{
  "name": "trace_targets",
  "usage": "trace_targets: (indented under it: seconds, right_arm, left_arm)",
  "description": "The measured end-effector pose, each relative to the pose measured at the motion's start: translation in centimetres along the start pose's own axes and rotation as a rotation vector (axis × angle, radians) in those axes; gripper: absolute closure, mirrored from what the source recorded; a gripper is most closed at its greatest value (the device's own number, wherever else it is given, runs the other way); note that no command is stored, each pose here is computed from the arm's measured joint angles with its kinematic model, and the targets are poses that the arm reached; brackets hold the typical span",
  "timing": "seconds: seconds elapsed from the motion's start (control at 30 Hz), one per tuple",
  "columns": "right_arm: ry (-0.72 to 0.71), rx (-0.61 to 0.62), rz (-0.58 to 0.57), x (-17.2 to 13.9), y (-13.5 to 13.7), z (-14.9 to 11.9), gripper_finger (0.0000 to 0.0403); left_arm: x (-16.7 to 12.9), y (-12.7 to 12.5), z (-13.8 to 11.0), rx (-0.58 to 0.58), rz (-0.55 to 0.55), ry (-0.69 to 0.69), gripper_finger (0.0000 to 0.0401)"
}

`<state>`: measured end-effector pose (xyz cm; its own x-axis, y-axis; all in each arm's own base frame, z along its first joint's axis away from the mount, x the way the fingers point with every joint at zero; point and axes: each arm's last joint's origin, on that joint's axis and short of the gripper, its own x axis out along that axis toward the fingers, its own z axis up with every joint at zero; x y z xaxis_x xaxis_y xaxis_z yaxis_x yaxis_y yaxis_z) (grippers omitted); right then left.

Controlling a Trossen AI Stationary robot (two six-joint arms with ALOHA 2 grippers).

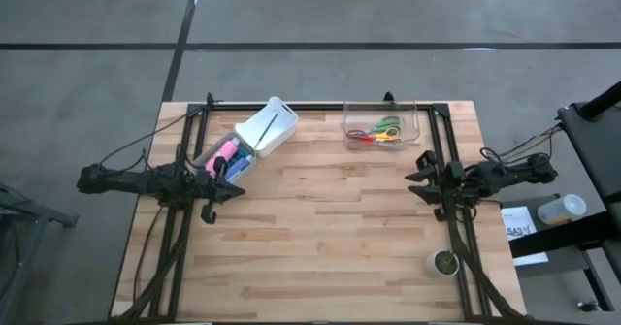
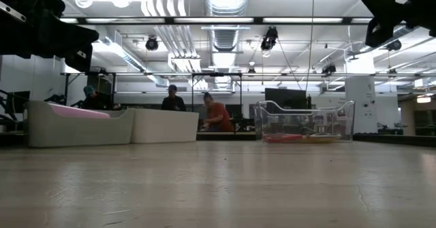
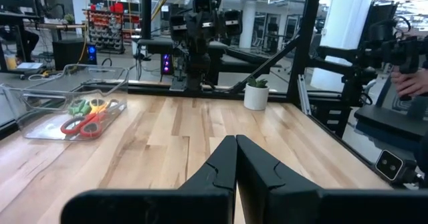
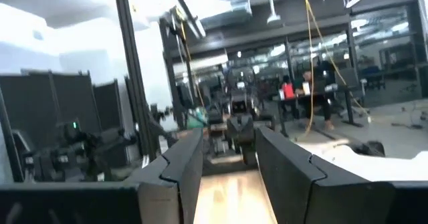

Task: Pick & Place Paint Supplies
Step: Return to Home Position

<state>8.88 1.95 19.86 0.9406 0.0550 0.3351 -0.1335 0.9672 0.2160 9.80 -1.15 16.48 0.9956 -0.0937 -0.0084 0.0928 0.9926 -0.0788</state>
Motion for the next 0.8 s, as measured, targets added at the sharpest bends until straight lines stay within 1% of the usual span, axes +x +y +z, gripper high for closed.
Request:
trace_targets:
  seconds: [0.17, 0.4, 0.67, 0.8]
  right_arm:
    - [0.083, -0.012, -0.013, 0.0, -0.1, -0.8, 0.0266]
    - [0.136, -0.053, -0.019, -0.1, -0.2, -1.3, 0.0266]
    - [0.201, -0.043, -0.028, -0.2, -0.3, -1.9, 0.0266]
    - [0.258, -0.052, -0.037, -0.3, -0.4, -2.5, 0.0266]
  left_arm:
    - [0.0, 0.0, 0.0, 0.0, 0.0, 0.0, 0.0393]
    - [0.0, 0.0, 0.0, 0.0, 0.0, 0.0, 0.0393]
    - [0.0, 0.0, 0.0, 0.0, 0.0, 0.0, 0.0393]
    - [0.0, 0.0, 0.0, 0.0, 0.0, 0.0, 0.0393]
